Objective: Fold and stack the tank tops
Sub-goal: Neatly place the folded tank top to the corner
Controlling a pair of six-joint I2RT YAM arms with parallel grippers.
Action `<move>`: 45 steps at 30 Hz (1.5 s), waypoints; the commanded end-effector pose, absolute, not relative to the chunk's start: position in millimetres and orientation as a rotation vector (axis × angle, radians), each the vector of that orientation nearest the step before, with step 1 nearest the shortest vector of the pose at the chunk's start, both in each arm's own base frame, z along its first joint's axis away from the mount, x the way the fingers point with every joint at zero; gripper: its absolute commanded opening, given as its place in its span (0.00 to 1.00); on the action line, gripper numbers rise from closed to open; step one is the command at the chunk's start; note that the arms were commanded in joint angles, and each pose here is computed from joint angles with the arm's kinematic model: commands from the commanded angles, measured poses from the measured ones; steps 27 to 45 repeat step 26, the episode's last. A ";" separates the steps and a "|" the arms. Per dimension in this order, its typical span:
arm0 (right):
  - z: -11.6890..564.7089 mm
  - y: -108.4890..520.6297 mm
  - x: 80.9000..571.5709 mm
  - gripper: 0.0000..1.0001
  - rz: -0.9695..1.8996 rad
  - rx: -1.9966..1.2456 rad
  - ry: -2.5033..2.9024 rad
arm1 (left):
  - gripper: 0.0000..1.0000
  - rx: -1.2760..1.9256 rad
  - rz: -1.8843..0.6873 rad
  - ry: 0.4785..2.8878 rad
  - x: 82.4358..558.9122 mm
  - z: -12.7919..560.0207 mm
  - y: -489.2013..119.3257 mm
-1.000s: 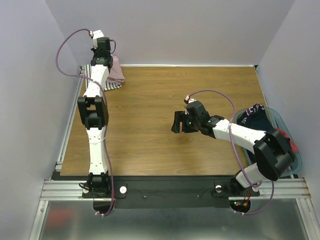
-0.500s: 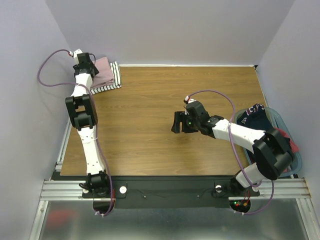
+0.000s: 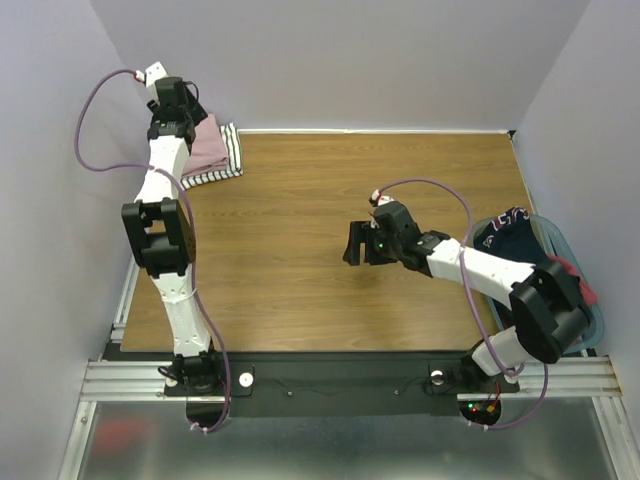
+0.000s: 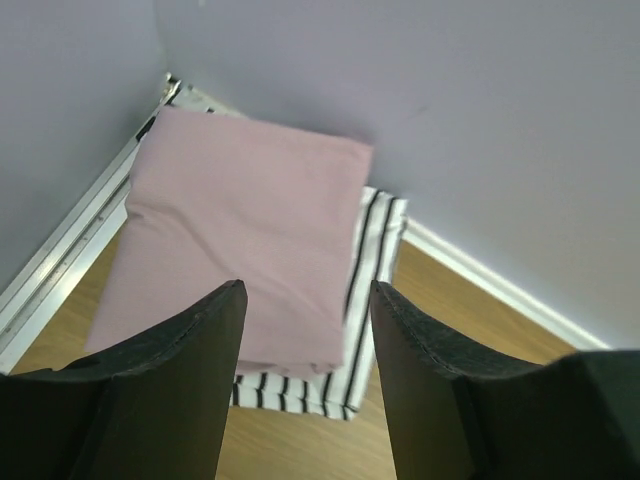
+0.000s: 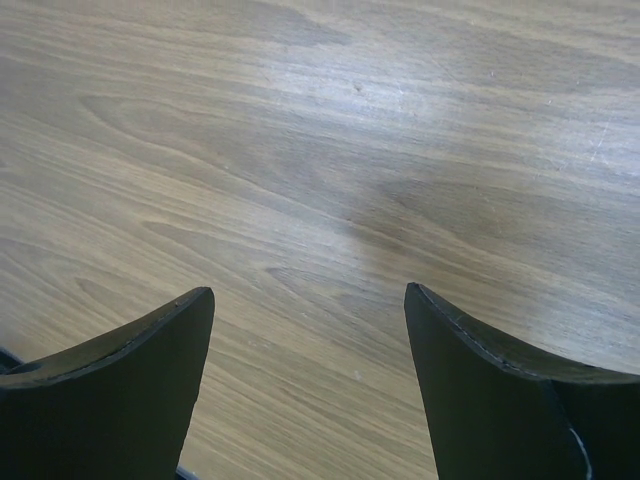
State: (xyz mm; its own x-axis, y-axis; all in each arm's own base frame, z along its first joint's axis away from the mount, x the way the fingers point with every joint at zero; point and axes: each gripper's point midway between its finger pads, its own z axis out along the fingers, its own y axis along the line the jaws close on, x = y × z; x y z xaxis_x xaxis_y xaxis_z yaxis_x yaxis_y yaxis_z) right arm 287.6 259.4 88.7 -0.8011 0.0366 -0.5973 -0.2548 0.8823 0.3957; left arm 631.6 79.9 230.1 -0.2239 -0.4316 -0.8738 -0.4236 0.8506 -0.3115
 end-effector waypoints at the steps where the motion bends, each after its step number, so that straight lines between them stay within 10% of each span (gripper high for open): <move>1: 135.7 255.1 306.1 0.83 0.621 -0.102 2.270 | 0.63 -0.598 -0.112 1.749 598.4 298.9 25.8; 9: 175.6 229.2 308.2 0.87 0.565 -0.003 2.131 | 0.63 -0.393 -0.325 1.774 470.5 319.3 -141.9; 18: 190.9 198.6 292.2 0.91 0.524 0.078 2.062 | 0.62 -0.139 -0.501 1.969 295.7 215.1 -262.9; 45: 176.8 186.9 283.3 0.95 0.493 0.103 2.083 | 0.62 -0.087 -0.545 1.976 267.9 206.7 -280.0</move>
